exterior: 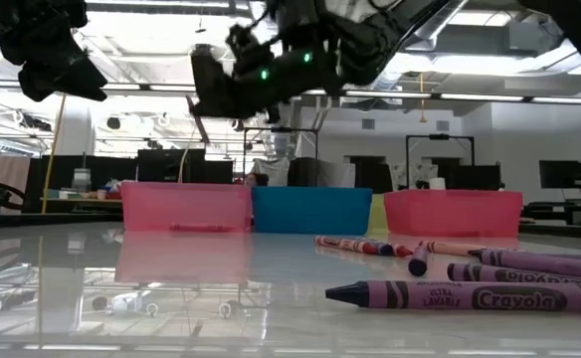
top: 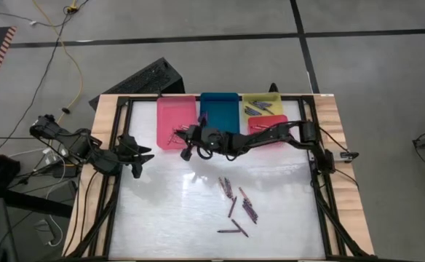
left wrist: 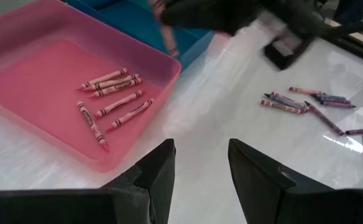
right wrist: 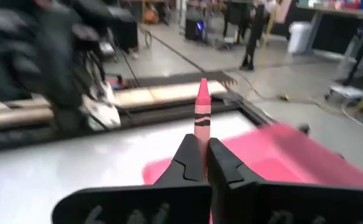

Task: Sort crayons
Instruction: Put the pink crayon into the pink bin

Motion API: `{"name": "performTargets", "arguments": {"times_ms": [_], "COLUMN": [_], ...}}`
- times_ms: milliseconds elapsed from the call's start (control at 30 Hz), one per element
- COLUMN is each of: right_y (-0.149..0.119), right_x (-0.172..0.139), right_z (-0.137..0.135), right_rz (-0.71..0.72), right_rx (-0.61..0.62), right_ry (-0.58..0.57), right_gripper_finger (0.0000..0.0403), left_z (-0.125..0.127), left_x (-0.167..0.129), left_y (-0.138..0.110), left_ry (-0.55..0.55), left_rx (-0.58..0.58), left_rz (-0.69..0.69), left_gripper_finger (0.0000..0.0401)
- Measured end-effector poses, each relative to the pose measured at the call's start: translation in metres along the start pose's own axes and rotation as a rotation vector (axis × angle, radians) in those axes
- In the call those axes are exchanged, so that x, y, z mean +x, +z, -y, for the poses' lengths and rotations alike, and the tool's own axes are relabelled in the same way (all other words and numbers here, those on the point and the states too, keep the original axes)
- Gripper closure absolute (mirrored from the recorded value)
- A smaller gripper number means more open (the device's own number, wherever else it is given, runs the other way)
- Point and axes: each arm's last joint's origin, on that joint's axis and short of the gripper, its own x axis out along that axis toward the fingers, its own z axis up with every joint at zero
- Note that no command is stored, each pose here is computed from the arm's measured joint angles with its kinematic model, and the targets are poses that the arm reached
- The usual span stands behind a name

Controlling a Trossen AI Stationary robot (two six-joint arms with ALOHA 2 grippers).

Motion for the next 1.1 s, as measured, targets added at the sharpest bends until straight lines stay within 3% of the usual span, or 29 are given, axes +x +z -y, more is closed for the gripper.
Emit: {"name": "performTargets", "arguments": {"times_ms": [367, 633, 1100], "right_y": [-0.047, -0.064, -0.068], "right_x": [0.017, 0.021, 0.022], "right_z": [0.010, 0.013, 0.018], "right_rz": [-0.135, -0.188, -0.229], "right_rx": [0.042, 0.066, 0.077], "right_ry": [-0.037, -0.052, -0.069], "right_gripper_finger": [0.0401, 0.0399, 0.0350], "left_z": [0.000, 0.000, 0.000], "left_x": [0.000, 0.000, 0.000], "left_y": [0.000, 0.000, 0.000], "left_ry": [0.012, 0.012, 0.012], "left_rx": [-0.011, -0.014, -0.014], "left_rz": [0.013, 0.013, 0.013], "left_gripper_finger": [0.0262, 0.0262, 0.0262]}}
